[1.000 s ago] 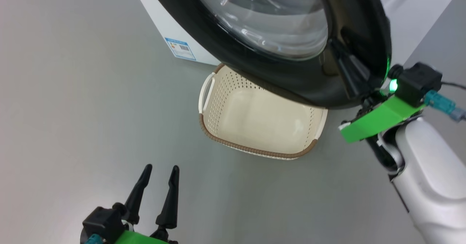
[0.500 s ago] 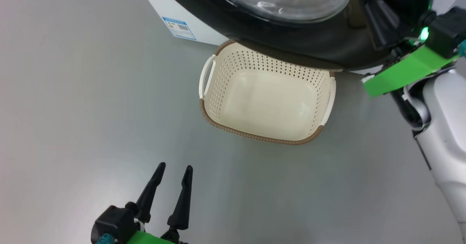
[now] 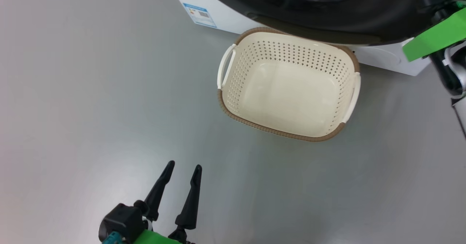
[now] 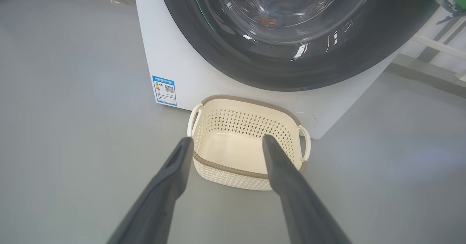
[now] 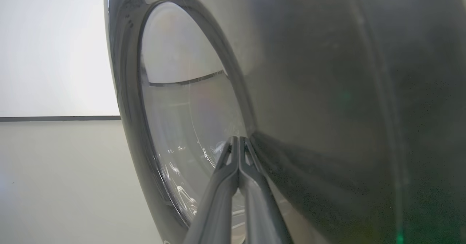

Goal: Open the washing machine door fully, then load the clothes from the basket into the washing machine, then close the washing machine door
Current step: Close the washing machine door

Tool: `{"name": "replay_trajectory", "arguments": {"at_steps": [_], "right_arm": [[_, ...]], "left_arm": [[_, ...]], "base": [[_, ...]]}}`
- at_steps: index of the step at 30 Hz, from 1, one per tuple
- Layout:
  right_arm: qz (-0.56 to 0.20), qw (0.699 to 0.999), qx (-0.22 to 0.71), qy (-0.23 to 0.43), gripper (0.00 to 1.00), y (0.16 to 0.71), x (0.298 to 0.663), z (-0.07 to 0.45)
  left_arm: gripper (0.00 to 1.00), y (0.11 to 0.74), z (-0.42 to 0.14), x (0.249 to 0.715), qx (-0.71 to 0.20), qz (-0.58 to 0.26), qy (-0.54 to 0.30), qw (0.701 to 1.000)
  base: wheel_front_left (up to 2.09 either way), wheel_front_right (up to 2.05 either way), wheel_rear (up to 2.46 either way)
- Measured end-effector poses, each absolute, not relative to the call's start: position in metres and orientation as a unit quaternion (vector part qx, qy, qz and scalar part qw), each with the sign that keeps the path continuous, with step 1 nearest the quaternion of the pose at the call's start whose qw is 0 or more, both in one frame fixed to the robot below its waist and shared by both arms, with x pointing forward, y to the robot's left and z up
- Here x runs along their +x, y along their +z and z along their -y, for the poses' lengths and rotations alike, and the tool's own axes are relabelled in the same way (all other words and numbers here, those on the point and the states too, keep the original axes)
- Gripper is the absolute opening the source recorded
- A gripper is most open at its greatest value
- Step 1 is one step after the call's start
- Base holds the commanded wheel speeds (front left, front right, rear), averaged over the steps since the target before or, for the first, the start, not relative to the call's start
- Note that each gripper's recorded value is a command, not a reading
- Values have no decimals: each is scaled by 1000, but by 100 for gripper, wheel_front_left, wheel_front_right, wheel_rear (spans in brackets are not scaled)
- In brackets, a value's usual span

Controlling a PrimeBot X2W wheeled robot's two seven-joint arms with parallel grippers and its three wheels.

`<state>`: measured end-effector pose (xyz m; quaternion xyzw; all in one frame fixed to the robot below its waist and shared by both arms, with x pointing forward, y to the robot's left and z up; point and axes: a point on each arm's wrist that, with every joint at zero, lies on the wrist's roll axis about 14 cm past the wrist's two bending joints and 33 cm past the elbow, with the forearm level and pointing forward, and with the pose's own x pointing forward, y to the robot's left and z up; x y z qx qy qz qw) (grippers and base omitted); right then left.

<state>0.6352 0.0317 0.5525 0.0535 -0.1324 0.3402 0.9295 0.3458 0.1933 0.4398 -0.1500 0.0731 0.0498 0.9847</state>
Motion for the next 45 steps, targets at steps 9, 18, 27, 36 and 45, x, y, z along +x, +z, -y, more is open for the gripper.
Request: {"name": "replay_trajectory", "arguments": {"at_steps": [9, 18, 27, 36, 45], "right_arm": [[142, 933, 20, 329, 0, 560, 664, -29], [143, 934, 16, 326, 0, 567, 660, -26], [153, 930, 18, 334, 56, 580, 618, -15], [137, 934, 37, 329, 100, 576, 543, 8], [99, 958, 46, 265, 100, 556, 471, 64]], "left_arm": [[100, 439, -197, 340, -160, -77, 64, 982], [100, 440, -191, 342, -180, -72, 57, 979], [100, 445, -195, 340, -184, -60, 56, 980], [100, 452, -201, 325, -184, -44, 62, 980], [100, 453, -192, 303, -184, -39, 46, 981]], "base": [[0, 0, 0], [0, 0, 0], [0, 0, 0], [0, 0, 0], [0, 0, 0]]}}
